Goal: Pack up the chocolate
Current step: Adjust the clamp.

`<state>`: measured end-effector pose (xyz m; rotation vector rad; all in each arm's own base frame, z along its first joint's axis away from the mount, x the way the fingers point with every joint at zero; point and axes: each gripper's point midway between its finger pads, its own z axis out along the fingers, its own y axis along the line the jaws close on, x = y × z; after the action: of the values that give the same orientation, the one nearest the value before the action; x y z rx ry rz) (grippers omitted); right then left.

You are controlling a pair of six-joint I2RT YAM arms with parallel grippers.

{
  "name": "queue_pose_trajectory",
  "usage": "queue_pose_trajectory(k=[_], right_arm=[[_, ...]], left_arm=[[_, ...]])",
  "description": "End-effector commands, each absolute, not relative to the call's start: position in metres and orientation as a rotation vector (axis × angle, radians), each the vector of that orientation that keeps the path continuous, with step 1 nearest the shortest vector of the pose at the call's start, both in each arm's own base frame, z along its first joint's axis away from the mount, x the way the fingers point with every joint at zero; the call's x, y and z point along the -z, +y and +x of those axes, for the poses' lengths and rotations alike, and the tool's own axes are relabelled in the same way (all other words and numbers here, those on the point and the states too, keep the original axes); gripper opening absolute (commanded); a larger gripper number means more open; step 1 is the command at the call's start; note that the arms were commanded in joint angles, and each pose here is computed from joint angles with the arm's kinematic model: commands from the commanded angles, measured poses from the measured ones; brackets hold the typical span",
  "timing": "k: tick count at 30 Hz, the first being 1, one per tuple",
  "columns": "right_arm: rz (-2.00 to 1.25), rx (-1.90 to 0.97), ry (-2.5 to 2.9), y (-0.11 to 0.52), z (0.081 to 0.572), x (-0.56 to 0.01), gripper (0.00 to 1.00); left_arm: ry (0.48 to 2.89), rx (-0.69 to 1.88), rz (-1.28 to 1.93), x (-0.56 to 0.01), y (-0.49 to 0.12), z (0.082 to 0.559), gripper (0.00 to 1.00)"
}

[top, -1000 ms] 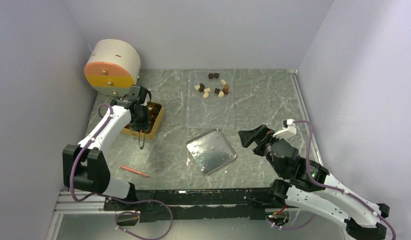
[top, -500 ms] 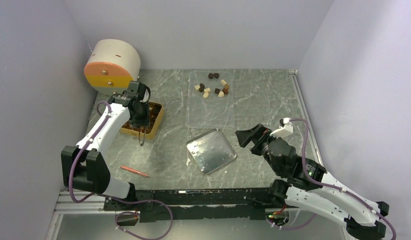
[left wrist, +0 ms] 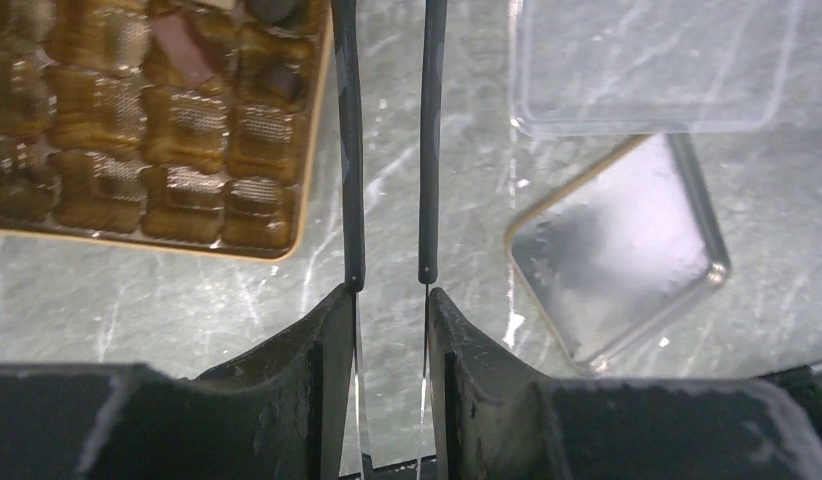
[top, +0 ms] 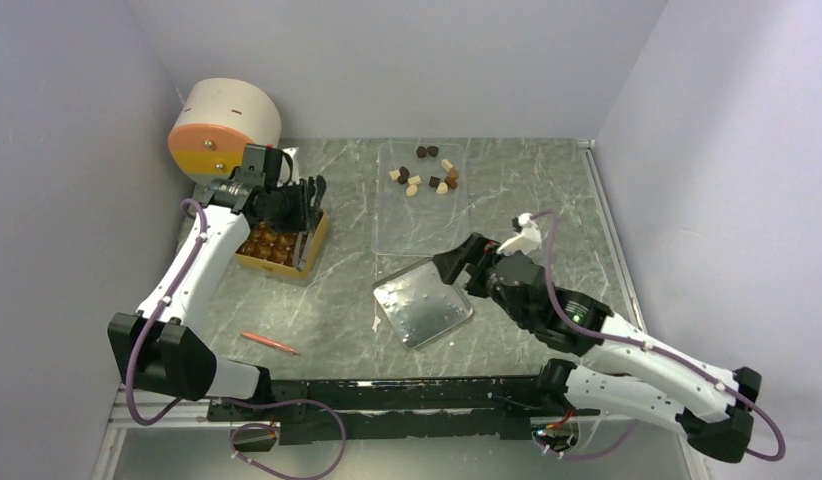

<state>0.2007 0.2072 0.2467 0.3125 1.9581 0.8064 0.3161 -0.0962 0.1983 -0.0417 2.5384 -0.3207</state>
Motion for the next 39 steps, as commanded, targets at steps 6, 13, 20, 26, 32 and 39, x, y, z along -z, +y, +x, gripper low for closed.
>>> queue_pose_trajectory(k=[6, 13, 20, 26, 32, 39], right_arm=[[0.239, -1.099, 1.858, 0.274, 0.209, -0.304, 0.61], [0.215, -1.116, 1.836, 0.302, 0.225, -0.327, 0.00], [0.147, -1.128, 1.783, 0.332, 0.241, -0.345, 0.00], [0.126, -1.125, 1.732, 0.352, 0.257, -0.359, 0.00], [0.107, -1.055, 1.732, 0.368, 0.277, -0.352, 0.00], [0.036, -0.970, 1.829, 0.382, 0.294, -0.316, 0.00]], left_arm=[[2.326, 0.576, 0.193, -0.264, -0.147, 0.303, 0.35], [2.297, 0.676, 0.329, -0.259, -0.175, 0.276, 0.36], [2.269, 0.767, 0.453, -0.262, -0.199, 0.259, 0.36], [2.234, 0.826, 0.556, -0.266, -0.211, 0.246, 0.36], [2.217, 0.880, 0.618, -0.267, -0.217, 0.238, 0.36], [2.207, 0.840, 0.614, -0.274, -0.213, 0.242, 0.34]])
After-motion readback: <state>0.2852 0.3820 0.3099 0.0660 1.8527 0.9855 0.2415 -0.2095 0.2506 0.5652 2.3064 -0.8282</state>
